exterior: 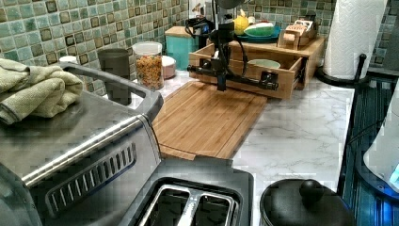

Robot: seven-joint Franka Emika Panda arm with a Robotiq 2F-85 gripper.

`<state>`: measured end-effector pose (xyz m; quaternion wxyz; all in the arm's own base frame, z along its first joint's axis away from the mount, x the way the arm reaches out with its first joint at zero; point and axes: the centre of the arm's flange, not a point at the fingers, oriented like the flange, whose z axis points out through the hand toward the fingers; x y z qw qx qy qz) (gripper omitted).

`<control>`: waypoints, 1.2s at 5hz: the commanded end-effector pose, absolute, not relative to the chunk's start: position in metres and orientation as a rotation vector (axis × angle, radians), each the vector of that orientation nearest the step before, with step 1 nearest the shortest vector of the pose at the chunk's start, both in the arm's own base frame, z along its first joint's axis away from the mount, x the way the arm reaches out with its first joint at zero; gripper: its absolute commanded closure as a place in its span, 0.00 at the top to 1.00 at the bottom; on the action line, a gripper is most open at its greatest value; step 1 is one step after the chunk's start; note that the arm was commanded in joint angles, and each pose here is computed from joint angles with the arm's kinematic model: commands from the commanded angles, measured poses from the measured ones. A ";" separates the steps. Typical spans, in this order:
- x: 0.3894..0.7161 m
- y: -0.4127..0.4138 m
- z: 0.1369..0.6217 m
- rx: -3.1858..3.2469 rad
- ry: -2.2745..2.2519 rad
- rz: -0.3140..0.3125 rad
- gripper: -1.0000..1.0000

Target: Close the drawer.

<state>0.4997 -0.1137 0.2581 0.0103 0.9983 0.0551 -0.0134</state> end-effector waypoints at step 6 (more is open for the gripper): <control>0.488 -0.381 0.357 2.965 -0.093 0.243 0.00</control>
